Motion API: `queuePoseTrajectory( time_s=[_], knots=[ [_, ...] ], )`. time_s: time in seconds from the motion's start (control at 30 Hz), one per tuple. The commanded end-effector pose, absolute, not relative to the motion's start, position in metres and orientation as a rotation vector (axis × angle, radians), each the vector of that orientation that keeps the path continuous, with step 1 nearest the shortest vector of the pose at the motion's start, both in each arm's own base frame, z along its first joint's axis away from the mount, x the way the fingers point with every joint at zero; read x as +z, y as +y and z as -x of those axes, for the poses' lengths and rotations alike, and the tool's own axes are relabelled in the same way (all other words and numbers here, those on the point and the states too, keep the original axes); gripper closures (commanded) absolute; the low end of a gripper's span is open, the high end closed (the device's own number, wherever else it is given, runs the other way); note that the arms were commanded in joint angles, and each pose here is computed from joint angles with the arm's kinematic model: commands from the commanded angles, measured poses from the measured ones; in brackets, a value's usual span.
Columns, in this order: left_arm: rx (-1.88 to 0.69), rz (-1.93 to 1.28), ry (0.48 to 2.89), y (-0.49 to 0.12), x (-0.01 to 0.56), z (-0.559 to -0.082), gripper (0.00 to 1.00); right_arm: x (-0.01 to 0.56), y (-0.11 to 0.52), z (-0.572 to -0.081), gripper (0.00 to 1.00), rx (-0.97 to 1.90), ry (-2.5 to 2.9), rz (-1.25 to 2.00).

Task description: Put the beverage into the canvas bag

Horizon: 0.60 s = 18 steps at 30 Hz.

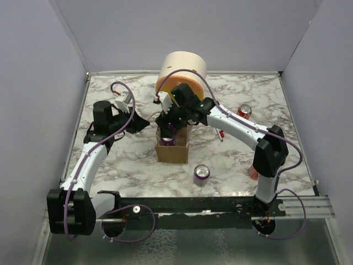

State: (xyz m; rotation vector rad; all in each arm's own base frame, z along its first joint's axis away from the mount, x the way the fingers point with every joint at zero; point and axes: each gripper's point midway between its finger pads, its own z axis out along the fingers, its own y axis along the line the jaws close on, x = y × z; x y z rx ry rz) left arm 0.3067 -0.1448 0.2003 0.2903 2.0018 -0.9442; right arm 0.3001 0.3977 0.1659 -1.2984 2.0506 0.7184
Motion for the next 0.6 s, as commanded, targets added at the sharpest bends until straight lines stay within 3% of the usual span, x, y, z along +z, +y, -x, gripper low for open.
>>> queuePoseTrajectory(
  time_s=[0.0, 0.57],
  knots=[
    [-0.963, -0.333, 1.978, -0.149, 0.205, -0.302, 1.0, 0.219, 0.4, -0.304, 0.16, 0.702, 1.897, 1.28],
    [-0.957, -0.331, 1.973, -0.148, 0.206, -0.303, 1.0, 0.344, 0.329, -0.313, 0.15, 0.486, 1.629, 1.15]
  ],
)
